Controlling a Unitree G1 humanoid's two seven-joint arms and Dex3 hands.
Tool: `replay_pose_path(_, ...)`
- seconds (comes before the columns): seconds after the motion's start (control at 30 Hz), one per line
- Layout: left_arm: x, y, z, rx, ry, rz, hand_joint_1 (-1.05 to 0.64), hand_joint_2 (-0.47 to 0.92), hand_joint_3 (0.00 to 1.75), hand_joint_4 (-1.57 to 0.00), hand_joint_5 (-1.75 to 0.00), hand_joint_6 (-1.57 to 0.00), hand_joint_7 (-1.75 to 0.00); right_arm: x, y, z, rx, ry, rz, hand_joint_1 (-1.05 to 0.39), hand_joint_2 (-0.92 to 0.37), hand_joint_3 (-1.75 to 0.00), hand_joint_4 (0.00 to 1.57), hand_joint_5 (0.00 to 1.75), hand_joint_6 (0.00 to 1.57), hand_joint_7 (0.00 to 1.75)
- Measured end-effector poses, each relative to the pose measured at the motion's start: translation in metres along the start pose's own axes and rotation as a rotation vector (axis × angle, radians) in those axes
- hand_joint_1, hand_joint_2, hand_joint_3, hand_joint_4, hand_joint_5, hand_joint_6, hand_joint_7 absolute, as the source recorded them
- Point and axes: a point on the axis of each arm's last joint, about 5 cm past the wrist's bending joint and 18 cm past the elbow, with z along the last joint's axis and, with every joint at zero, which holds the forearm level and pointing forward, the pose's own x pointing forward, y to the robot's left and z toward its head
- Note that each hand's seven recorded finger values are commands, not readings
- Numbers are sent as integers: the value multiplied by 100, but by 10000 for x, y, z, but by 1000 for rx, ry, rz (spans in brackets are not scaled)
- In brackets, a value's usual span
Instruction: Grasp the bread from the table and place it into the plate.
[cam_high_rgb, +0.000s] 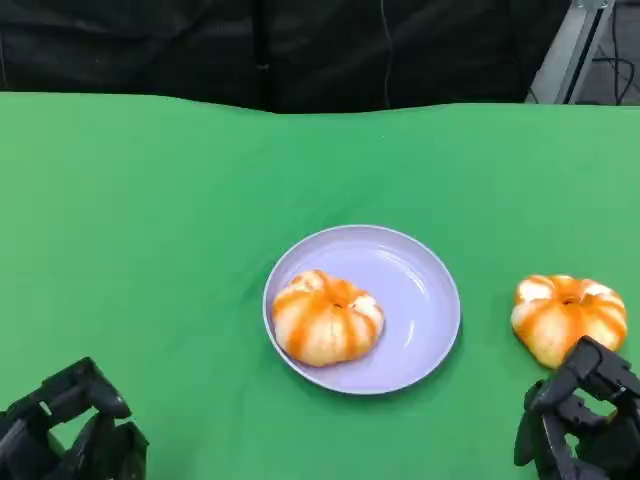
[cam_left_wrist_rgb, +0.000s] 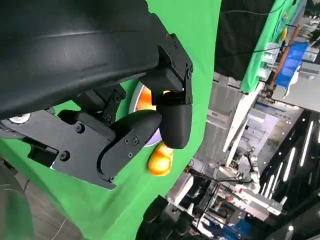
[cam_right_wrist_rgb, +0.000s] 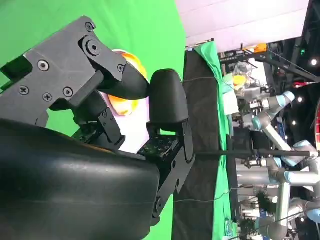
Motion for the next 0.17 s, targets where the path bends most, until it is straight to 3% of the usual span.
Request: replay_pose_path(0.17, 1, -2, -4, 3, 3, 1, -16, 65, 102, -91, -175, -75, -175, 1, -4, -2, -1, 1, 1, -14, -48, -131, 92, 175, 81, 162)
